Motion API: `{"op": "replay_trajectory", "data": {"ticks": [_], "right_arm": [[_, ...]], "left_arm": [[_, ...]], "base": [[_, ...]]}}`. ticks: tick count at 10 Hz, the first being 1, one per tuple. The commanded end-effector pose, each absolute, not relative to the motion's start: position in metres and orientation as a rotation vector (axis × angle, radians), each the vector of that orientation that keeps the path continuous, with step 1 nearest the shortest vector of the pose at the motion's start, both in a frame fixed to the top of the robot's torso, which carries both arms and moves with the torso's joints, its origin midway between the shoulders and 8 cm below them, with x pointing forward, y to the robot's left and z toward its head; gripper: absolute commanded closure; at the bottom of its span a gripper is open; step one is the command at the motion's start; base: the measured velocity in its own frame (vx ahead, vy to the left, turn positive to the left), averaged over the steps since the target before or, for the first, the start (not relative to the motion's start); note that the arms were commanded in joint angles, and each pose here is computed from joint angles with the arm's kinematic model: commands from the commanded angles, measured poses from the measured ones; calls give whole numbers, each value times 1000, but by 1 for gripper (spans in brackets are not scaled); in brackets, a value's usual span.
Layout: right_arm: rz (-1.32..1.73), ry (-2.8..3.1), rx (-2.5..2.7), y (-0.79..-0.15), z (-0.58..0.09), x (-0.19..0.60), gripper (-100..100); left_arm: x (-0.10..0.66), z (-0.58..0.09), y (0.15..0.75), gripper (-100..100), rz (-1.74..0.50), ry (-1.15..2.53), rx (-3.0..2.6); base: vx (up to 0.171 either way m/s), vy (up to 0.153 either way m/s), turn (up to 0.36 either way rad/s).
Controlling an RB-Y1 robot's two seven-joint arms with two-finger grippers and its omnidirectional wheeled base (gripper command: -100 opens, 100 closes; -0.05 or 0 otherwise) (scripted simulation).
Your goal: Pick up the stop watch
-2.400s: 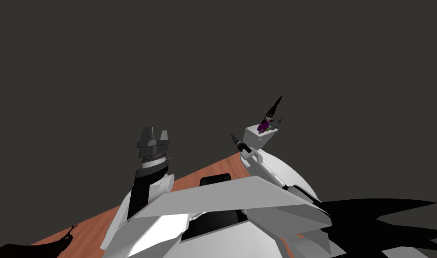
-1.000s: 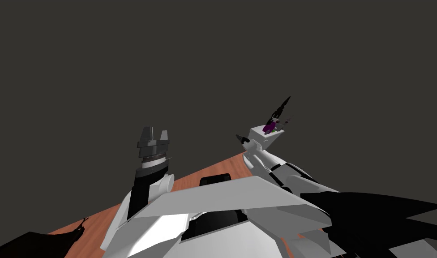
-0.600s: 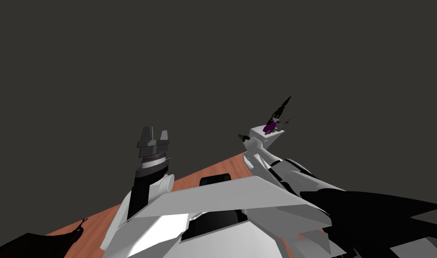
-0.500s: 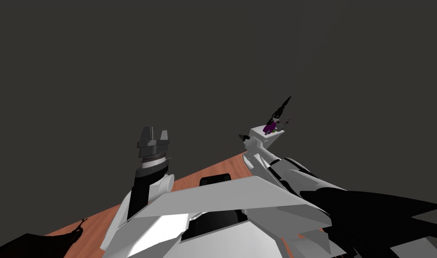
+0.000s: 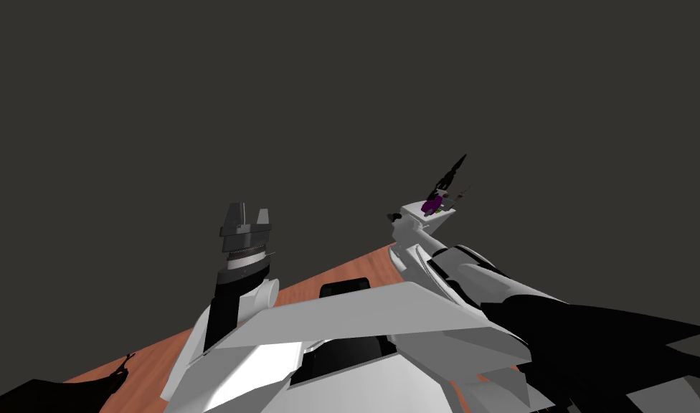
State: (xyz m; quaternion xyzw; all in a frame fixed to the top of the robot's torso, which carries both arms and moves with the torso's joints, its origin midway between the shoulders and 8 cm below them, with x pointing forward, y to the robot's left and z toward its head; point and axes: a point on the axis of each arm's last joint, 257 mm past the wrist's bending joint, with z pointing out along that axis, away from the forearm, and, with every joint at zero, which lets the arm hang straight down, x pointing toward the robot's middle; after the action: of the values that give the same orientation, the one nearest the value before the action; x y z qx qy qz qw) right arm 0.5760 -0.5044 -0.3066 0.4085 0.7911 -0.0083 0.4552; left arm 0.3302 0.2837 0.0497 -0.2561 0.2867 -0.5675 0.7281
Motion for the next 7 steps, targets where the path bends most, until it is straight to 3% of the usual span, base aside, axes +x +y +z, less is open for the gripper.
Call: {"op": "replay_trajectory", "data": {"ticks": [1,7], "right_arm": [[-50,1956,1027,-517,-311,572,-100],[-287,1940,1134,-589,-284,556,-100]], "left_arm": [[330,50,284,0,-1251,632,-564],[330,50,284,0,-1251,632,-564]], "base": [[9,-7,2],[22,-27,-9]]}}
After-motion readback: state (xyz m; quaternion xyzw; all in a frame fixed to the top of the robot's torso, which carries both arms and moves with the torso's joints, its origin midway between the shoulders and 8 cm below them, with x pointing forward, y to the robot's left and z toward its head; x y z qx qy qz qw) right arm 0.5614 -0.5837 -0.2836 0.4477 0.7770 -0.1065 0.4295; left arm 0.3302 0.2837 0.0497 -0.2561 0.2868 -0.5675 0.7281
